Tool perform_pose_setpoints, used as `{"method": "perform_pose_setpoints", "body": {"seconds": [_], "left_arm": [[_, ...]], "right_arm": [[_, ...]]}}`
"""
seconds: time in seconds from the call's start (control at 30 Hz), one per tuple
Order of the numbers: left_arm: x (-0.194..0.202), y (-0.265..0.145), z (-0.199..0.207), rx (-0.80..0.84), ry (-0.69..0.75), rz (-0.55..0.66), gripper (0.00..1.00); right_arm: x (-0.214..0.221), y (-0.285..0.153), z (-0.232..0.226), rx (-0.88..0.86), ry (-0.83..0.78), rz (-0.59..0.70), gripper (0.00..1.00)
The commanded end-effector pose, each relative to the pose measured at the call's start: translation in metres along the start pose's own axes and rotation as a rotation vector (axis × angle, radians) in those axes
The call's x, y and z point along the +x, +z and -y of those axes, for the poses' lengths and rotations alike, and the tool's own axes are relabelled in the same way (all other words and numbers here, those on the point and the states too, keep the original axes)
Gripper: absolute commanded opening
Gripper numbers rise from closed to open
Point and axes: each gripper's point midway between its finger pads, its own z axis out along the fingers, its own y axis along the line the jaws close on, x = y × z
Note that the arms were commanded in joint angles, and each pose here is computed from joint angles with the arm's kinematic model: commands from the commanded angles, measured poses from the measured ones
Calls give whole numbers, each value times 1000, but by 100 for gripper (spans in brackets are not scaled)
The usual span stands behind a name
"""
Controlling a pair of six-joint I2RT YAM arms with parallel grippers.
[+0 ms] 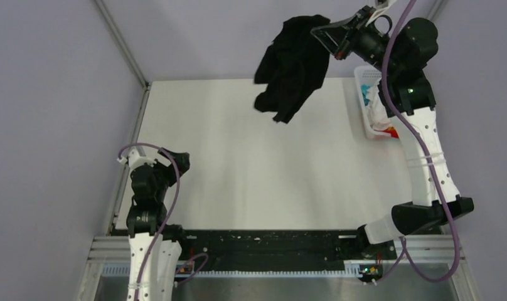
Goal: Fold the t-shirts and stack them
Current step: Move the tshirt to the center of the board, then flatten out the tshirt
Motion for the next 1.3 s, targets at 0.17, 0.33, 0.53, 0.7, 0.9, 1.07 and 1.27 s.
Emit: {"method": "perform_pose_setpoints", "body": {"seconds": [0.17,0.33,0.53,0.7,0.9,1.07,1.27], "left_arm": [[-9,-20,14,23,-38,7,99],[5,-24,-2,-47,-41,-44,99],[58,-19,11,84,-92,-287,99],[114,-25,14,148,-133,-530,99],[146,-22,-13,-44,-18,-563,99],[92,10,-49,-324,77,-295,99],[92,56,-15,-196,90,-285,99]], "right_arm": [[194,-22,72,277,132,-318,79],[264,-98,121,685,137,-435,99],[336,-146,79,674,308,-558,99],[397,-189,45,709,353,-722,99],[445,-219,12,706,381,-840,98],[471,-236,2,728,364,-951,96],[481,-249,9,815,375,-959,94]]}}
